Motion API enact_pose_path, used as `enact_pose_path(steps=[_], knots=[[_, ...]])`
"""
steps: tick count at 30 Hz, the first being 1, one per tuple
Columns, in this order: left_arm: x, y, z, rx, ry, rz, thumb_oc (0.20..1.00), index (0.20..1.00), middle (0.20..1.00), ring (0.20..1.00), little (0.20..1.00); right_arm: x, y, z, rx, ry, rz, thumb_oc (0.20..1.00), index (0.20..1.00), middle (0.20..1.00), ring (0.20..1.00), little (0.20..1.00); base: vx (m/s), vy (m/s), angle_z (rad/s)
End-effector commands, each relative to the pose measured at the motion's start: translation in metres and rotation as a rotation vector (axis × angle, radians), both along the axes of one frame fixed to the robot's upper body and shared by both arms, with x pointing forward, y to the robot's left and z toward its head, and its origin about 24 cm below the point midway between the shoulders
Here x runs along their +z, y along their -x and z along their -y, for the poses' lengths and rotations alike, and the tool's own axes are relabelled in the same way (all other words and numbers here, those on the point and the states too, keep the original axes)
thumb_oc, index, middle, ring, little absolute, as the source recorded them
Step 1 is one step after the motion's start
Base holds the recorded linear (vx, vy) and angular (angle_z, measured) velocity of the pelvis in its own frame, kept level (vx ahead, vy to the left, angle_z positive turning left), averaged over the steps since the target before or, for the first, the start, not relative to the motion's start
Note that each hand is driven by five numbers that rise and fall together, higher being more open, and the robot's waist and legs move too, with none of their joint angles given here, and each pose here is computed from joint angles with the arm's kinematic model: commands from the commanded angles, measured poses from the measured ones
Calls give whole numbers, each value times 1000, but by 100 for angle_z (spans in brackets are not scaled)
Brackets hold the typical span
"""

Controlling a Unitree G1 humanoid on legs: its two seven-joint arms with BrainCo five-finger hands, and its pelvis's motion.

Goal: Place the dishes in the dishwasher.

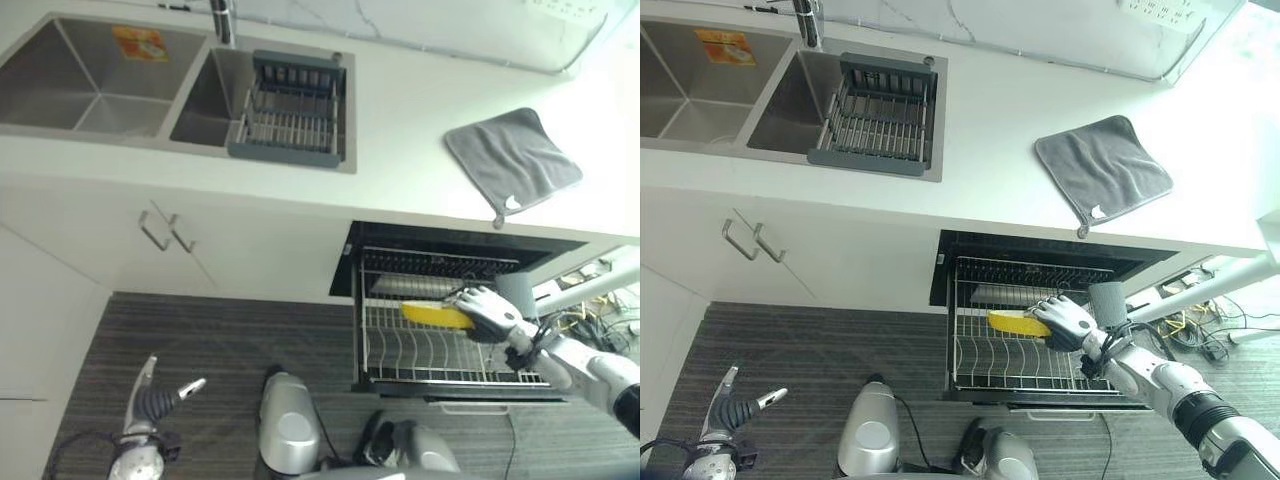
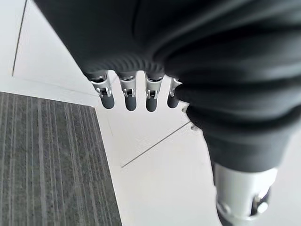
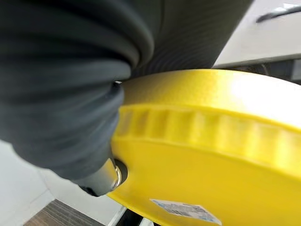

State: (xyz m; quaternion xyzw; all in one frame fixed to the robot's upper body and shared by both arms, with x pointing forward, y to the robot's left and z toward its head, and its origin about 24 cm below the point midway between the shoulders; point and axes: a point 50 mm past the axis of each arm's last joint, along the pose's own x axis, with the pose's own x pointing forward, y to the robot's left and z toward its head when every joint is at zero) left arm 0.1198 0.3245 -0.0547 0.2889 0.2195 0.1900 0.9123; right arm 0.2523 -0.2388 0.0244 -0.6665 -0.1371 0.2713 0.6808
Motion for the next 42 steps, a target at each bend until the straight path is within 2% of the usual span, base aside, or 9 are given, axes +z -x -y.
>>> enact_pose_path(steps=[1, 4, 10, 20, 33, 42], knots=[[13, 7, -6, -77, -67, -13, 1000, 1000, 1000, 1000, 1000, 17, -12, -3, -1, -67, 113, 200, 200, 200, 200, 200, 33, -55, 0], [14, 6, -6, -87, -81, -14, 1000, 1000, 1000, 1000, 1000, 16, -11, -6, 50, -20, 182, 200, 200, 200, 200, 200, 75, -28, 3], [18, 8, -9, -120, -116, -30, 1000, 1000, 1000, 1000, 1000, 4, -14, -11, 28, -25, 248, 200, 200, 200, 200, 200, 65, -38, 6], [43, -5, -26, -162, -182, 8, 1000, 1000, 1000, 1000, 1000, 26, -45, -12, -53, -9, 358, 200, 200, 200, 200, 200, -53, -49, 13], [75, -28, -29, -206, -181, 124, 1000, 1000, 1000, 1000, 1000, 48, -60, 16, -214, 18, 437, 200, 200, 200, 200, 200, -100, -43, 4], [85, -52, -19, -195, -120, 256, 1000, 1000, 1000, 1000, 1000, 96, -83, 40, -329, 58, 503, 200, 200, 200, 200, 200, -218, 64, -4]])
